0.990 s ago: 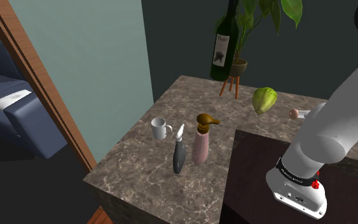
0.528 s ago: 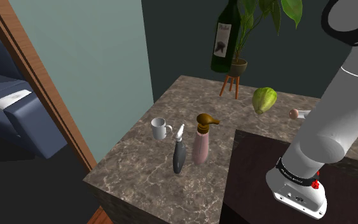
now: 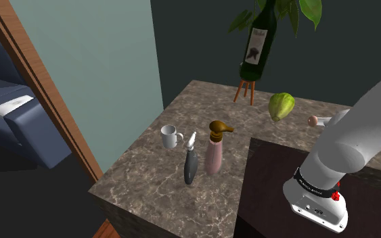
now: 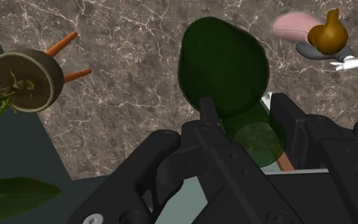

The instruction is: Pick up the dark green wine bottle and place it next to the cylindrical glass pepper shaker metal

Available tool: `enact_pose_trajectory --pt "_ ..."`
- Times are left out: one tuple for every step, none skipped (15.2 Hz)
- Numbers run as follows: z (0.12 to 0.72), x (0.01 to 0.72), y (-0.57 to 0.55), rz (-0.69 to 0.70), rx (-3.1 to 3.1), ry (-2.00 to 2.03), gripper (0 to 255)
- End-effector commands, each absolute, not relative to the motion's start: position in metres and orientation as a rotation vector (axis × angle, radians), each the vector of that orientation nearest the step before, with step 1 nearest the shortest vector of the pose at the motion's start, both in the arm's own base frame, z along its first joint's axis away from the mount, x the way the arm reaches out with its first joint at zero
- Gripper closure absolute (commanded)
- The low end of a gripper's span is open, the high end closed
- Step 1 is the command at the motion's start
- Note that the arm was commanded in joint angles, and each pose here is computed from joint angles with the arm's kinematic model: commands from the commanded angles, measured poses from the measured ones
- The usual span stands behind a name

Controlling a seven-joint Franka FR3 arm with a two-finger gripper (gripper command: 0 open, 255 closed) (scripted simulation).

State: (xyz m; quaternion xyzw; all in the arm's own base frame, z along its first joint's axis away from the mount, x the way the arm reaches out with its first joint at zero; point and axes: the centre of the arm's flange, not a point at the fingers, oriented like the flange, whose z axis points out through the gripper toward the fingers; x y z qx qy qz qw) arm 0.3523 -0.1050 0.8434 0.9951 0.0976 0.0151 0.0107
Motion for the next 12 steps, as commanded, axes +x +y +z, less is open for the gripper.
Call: enact_pose_trajectory --pt "0.837 0.33 -0.12 0.048 3.105 0.307 255" --pt "0.834 0.32 -0.127 0.048 3.105 0.307 255" --pt "0.831 0.309 -0.135 0.048 3.105 0.307 255" --pt "0.828 0.299 -0.142 0.048 3.105 0.307 255" --pt "0.825 0.288 -0.15 0.048 3.105 0.307 255" --pt "0.822 0.278 -0.157 0.048 3.105 0.307 255" --pt "0.819 0.268 -0.165 0.048 3.105 0.307 255" --pt "0.816 0.257 -0.172 0.048 3.105 0.307 255" --pt "0.813 0.247 -0.18 0.048 3.105 0.307 255" --pt "0.81 0.236 -0.187 0.048 3.105 0.307 255" --pt "0.807 0.226 -0.195 0.048 3.105 0.307 255" --pt "0.804 0.215 -0.202 0.048 3.105 0.307 255"
